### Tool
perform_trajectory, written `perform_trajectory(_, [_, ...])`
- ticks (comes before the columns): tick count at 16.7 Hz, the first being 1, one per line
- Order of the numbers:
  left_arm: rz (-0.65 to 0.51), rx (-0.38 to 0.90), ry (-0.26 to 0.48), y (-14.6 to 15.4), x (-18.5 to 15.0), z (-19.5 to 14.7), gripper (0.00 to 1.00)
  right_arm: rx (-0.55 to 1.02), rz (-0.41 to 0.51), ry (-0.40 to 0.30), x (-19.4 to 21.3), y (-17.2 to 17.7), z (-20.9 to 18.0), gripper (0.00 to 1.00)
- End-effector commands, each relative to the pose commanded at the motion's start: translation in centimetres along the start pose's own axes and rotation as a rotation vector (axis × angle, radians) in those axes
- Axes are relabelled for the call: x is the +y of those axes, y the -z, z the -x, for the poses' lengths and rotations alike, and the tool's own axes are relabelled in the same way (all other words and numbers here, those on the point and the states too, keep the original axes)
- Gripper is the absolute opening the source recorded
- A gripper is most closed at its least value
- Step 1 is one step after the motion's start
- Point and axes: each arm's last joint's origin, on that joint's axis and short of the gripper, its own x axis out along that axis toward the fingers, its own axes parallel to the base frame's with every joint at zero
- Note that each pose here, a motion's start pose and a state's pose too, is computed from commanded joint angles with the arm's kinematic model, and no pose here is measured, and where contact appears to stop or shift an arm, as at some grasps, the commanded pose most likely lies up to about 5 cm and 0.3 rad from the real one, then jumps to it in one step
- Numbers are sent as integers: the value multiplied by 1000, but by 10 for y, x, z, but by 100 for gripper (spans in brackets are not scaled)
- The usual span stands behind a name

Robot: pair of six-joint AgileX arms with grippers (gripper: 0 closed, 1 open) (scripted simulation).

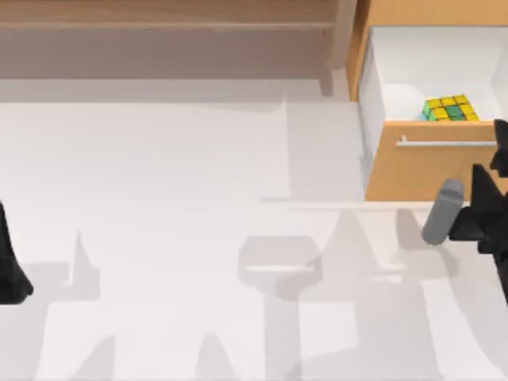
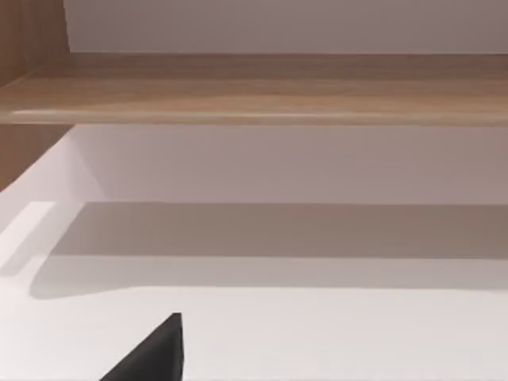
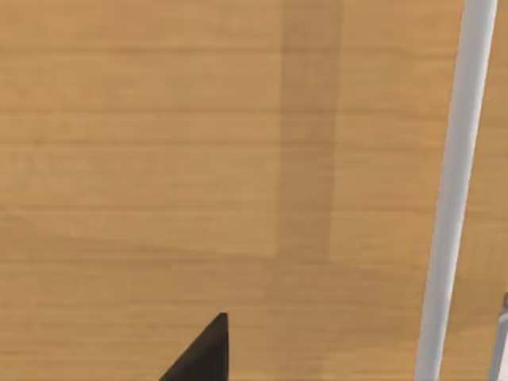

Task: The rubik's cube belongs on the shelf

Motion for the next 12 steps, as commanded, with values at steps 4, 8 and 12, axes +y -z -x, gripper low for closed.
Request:
perform_trajectory(4, [0, 0, 0, 0, 0, 0, 100, 0, 0, 0, 0, 0, 0, 100])
perform_trajectory(8, [0, 0, 0, 0, 0, 0, 100, 0, 0, 2, 0, 0, 1, 100])
perform_trajectory(12, [0, 0, 0, 0, 0, 0, 100, 1, 0, 0, 0, 0, 18, 100])
